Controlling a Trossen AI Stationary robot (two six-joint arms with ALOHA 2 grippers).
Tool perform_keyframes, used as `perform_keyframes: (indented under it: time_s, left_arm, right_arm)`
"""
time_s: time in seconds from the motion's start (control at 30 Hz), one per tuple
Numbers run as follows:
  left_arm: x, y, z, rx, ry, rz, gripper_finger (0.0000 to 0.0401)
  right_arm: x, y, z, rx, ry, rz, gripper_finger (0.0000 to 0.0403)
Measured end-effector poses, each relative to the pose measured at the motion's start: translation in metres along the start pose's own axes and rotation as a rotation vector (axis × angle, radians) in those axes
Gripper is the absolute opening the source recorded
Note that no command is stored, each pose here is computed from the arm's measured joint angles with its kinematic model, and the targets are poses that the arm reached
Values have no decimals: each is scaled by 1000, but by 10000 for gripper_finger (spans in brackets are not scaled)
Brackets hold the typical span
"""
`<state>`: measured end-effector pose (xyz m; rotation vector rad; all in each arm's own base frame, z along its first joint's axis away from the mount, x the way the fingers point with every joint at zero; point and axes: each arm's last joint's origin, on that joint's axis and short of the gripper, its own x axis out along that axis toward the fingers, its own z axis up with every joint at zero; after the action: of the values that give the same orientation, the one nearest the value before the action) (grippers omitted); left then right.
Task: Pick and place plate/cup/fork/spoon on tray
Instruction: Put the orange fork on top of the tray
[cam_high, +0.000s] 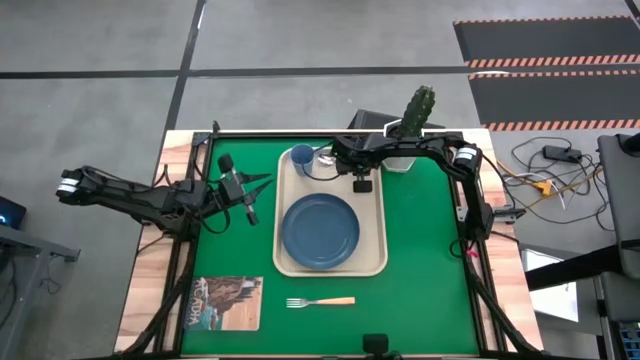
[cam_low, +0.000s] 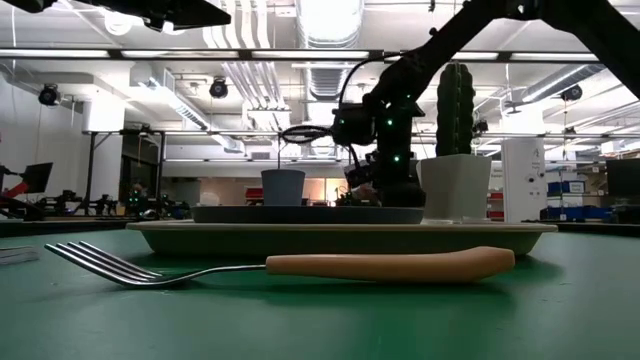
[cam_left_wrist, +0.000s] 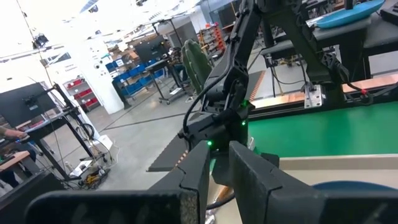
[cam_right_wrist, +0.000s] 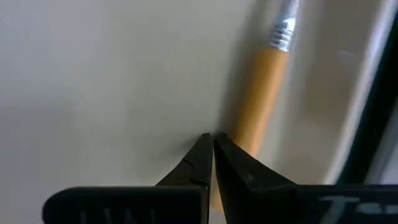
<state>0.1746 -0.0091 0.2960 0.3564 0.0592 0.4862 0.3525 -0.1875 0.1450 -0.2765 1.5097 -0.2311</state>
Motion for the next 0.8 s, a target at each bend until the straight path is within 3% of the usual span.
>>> perform_keyframes:
  time_s: [0.1, 0.5, 0.8]
  left_arm:
    - [0, 0, 0, 0, 0, 0, 44]
    - [0, 0, 0, 3, 1, 0, 44]
    - [0, 0, 0, 3, 1, 0, 44]
  right_arm:
    - [-1, -3, 0, 10, 25, -55, 8]
    - [-15, -8, 7, 68, -1, -64, 8]
    - [-94, 39, 19, 135, -198, -39, 9]
